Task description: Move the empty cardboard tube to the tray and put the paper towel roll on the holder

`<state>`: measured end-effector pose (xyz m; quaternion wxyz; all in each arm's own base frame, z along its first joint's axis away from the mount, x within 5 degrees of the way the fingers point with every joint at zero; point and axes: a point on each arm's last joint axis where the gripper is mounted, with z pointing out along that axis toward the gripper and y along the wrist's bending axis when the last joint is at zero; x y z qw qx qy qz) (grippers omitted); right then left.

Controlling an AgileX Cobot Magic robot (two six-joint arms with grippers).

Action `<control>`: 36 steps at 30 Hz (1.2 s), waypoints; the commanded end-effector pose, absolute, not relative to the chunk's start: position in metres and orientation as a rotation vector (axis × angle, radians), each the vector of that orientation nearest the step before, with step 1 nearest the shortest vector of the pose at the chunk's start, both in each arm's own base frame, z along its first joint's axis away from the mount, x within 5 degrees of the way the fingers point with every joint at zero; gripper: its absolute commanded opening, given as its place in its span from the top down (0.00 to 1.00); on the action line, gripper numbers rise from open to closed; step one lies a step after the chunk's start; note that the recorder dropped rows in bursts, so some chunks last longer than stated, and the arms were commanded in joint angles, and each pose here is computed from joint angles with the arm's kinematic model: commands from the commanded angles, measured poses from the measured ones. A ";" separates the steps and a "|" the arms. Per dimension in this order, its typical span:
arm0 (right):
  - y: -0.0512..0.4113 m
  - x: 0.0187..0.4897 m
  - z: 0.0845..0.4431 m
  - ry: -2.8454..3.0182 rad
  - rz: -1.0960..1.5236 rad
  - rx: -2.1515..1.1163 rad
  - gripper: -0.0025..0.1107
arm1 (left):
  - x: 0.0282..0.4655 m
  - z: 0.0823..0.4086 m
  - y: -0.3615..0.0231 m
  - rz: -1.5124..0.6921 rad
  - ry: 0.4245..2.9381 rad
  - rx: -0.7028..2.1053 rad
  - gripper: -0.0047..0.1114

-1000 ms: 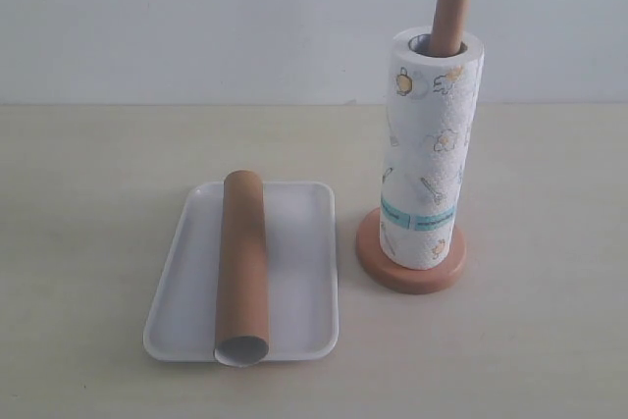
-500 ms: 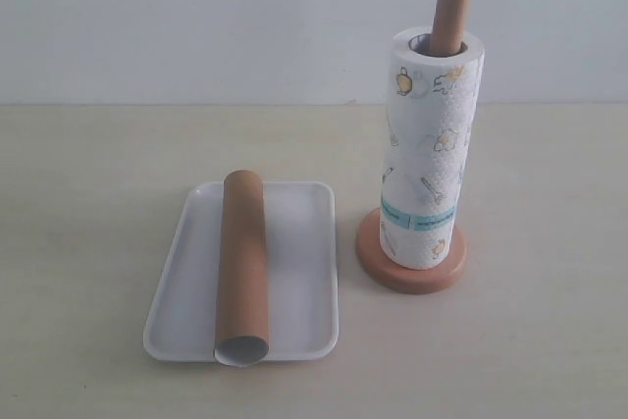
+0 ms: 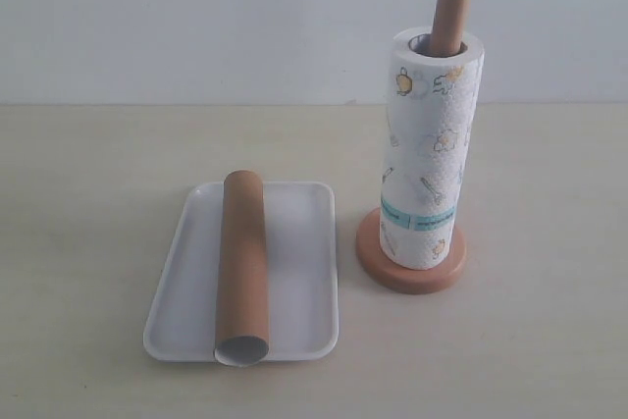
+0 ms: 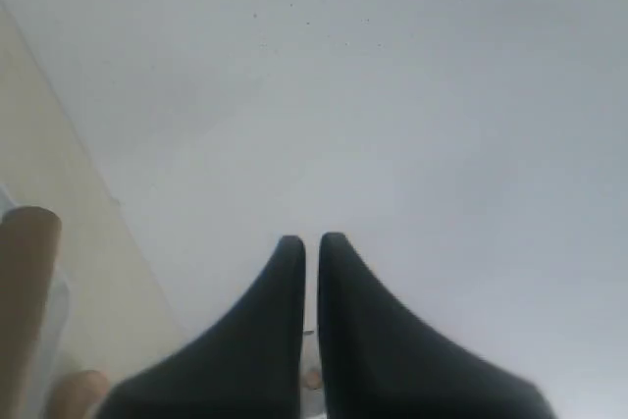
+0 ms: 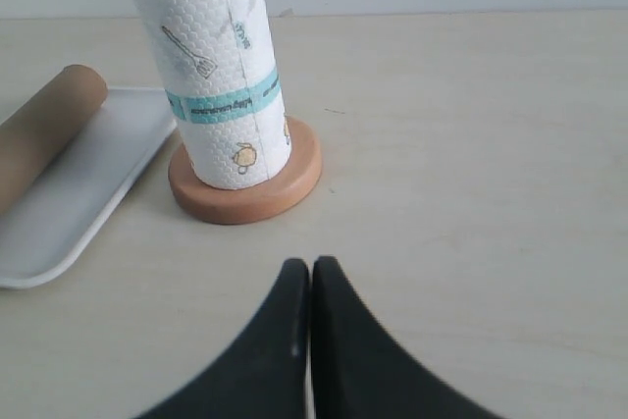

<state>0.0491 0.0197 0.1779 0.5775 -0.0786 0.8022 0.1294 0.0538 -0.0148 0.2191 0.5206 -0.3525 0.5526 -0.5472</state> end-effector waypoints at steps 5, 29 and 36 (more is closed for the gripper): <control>0.019 0.049 0.179 1.860 0.291 -0.184 0.98 | 0.056 0.201 -0.006 -0.483 1.600 -0.350 0.92; 0.019 0.049 0.179 1.860 0.291 -0.184 0.98 | 0.053 0.181 -0.003 -0.091 1.840 -0.026 0.92; 0.019 0.049 0.179 1.860 0.291 -0.184 0.98 | 0.053 0.181 -0.003 -0.091 1.840 -0.026 0.92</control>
